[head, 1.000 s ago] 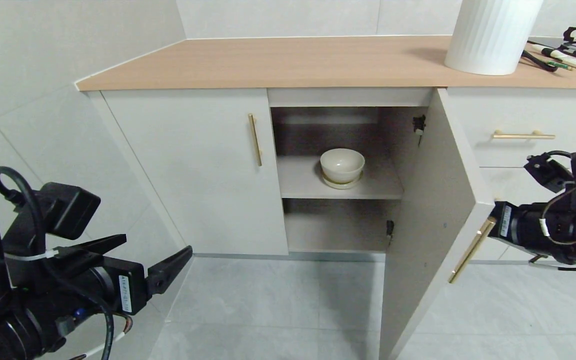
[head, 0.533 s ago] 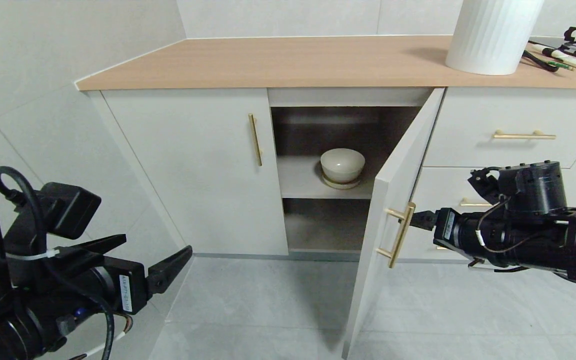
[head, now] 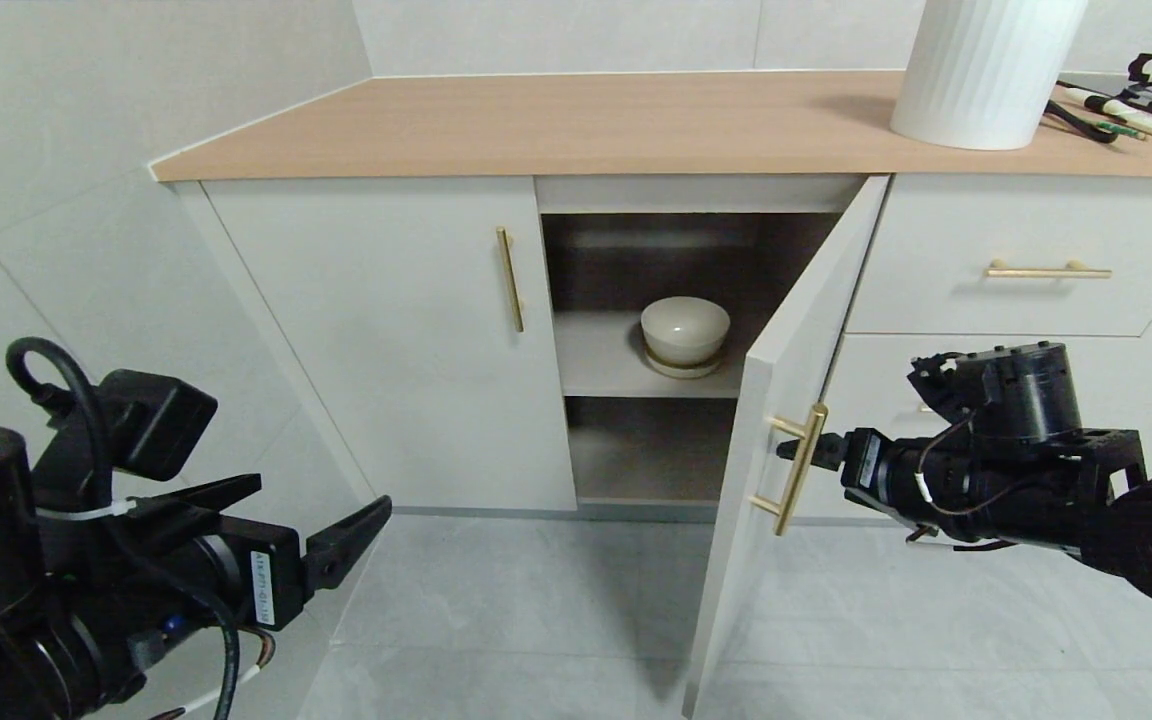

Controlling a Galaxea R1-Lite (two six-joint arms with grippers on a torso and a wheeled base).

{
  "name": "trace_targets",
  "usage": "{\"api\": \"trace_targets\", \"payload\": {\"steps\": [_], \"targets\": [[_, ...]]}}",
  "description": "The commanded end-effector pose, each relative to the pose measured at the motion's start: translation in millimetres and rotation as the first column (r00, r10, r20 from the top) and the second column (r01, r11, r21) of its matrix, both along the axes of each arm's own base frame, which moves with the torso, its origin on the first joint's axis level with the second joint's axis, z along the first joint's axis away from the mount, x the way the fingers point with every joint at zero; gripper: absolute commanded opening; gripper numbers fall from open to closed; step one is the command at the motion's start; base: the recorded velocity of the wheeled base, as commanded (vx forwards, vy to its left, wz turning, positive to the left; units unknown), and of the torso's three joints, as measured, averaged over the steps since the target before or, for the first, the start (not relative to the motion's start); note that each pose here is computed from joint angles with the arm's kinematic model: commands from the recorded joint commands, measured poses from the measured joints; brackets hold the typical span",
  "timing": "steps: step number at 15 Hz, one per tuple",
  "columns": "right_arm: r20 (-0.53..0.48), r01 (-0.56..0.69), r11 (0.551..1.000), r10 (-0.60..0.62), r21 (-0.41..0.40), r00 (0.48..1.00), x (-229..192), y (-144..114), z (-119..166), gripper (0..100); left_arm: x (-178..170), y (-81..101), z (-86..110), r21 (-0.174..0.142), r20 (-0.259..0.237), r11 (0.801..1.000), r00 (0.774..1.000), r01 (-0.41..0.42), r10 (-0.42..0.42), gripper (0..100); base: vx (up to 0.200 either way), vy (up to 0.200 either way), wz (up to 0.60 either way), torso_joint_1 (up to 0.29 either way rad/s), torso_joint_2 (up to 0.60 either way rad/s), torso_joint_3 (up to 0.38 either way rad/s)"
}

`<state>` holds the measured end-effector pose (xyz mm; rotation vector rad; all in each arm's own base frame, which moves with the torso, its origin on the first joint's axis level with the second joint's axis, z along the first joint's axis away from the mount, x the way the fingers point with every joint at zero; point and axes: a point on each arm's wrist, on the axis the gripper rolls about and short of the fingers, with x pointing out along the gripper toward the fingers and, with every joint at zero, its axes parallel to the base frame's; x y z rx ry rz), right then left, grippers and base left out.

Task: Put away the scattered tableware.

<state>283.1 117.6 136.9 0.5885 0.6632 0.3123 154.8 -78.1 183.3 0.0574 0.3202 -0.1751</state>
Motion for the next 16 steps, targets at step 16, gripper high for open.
{"api": "trace_targets", "payload": {"steps": [16], "targets": [[0.065, 0.209, 0.953, -0.228, 0.217, 0.971, 44.6, 32.5, -13.9, 100, 1.8, -1.0, -2.5, 0.004, -0.012, 1.0, 1.0, 0.0, 0.0, 100, 0.075, 0.0, 0.0, 0.001, 0.0, 0.001]]}}
